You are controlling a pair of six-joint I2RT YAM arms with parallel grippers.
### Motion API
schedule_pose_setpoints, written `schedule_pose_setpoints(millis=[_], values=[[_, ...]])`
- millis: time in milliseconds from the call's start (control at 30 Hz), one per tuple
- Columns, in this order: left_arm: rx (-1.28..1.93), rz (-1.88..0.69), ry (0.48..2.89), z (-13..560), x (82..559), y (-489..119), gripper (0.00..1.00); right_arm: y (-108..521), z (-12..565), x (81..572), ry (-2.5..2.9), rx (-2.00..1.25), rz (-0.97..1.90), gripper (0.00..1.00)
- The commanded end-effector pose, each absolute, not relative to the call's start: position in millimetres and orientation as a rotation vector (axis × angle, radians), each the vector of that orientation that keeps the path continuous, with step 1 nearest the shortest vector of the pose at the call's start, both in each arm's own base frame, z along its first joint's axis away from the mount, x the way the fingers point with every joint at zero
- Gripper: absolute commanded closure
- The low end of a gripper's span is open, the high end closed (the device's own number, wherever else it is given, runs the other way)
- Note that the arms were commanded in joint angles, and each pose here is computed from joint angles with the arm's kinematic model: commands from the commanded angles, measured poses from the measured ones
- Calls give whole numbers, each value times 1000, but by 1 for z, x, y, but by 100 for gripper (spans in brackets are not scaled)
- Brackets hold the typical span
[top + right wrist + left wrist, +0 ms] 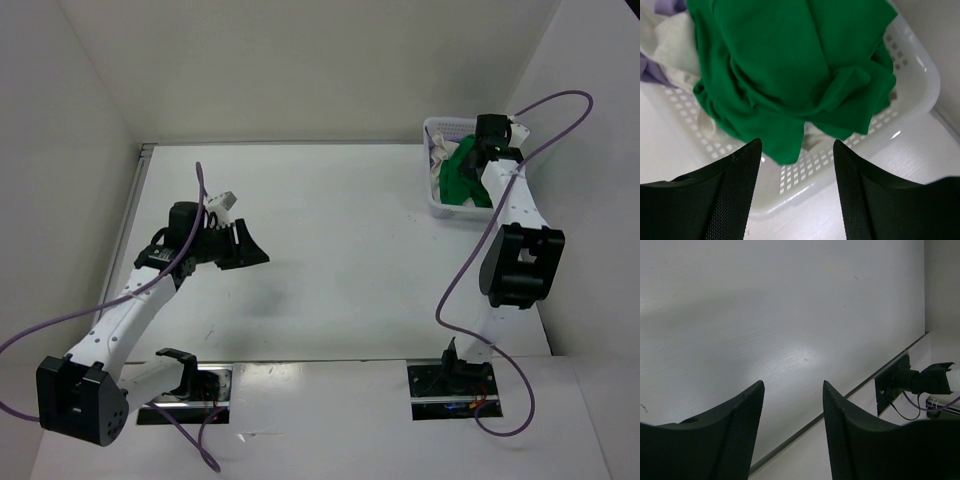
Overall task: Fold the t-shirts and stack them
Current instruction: Grab crumpled tshirt from bin with the right arm
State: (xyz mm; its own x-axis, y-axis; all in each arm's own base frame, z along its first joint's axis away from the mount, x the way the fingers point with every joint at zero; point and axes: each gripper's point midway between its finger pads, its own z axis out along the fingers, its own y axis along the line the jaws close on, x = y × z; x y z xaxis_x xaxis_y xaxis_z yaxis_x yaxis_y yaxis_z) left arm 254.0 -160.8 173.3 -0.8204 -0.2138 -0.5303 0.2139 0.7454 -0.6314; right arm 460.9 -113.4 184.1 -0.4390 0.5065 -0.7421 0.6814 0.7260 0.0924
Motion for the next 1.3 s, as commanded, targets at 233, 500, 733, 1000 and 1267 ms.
schedule_pose_setpoints(millis=[233,500,733,1000,1267], values=[[-30,-1003,2296,183,256,-166,38,-157,219,512,1958,894,-412,35],[-31,-967,2312,179,262,-163,37,-147,200,525,2014,865,-343,44],[-36,-982,2313,179,263,-165,35,-139,210,531,2000,851,-277,80],[-49,-971,2332,171,261,-163,35,-131,247,523,1922,842,-201,100],[-38,-987,2295,181,264,-165,35,-104,326,501,1823,754,-18,100]])
